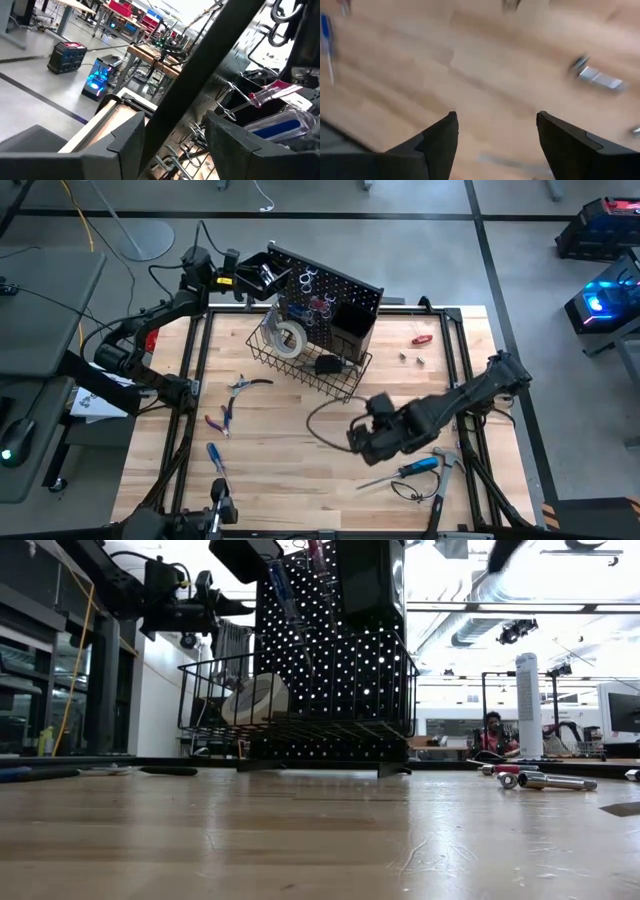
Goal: Hang tools onto peg board
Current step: Adjust the pegboard
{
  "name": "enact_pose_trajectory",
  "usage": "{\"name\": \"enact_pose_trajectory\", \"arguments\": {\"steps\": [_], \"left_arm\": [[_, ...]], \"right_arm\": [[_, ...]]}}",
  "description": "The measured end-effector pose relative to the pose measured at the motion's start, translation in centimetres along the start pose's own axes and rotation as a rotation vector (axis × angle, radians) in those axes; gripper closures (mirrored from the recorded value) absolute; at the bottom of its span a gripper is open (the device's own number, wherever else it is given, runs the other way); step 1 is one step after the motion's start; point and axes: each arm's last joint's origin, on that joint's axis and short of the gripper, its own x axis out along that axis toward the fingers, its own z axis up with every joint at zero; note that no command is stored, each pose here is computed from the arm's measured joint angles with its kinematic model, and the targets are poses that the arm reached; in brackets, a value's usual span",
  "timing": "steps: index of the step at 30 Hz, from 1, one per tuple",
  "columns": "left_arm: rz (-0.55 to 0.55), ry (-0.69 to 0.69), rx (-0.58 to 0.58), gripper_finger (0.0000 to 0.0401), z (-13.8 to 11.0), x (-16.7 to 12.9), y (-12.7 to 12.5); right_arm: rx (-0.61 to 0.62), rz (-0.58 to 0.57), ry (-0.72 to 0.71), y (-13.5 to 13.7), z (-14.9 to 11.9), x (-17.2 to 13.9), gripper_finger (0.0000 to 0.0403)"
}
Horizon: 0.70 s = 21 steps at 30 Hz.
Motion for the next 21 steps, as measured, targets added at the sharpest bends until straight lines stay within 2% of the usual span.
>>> {"name": "enact_pose_trajectory", "arguments": {"steps": [4, 8, 12, 15, 21], "left_arm": [[-0.003, 0.002, 0.047, 0.0213, 0.0, 0.1, -0.1], [-0.012, 0.006, 0.079, 0.0213, -0.1, 0.4, -0.2], [-0.014, 0.007, 0.084, 0.0213, -0.2, 0.5, -0.3], [-0.021, 0.011, 0.135, 0.0213, -0.3, 0.7, -0.4], [-0.006, 0.018, 0.281, 0.0213, -0.5, 0.9, -0.4]], "right_arm": [[0.003, 0.028, 0.149, -0.1, -1.9, 2.8, 0.0148], [0.046, -0.051, 0.233, -1.4, -2.7, 4.7, 0.0148], [0.092, -0.142, 0.246, -2.9, -1.2, 5.0, 0.0148], [0.085, -0.192, 0.252, -3.9, -0.1, 5.6, 0.0148], [0.005, -0.133, 0.258, -4.2, 1.9, 5.5, 0.0148]]}}
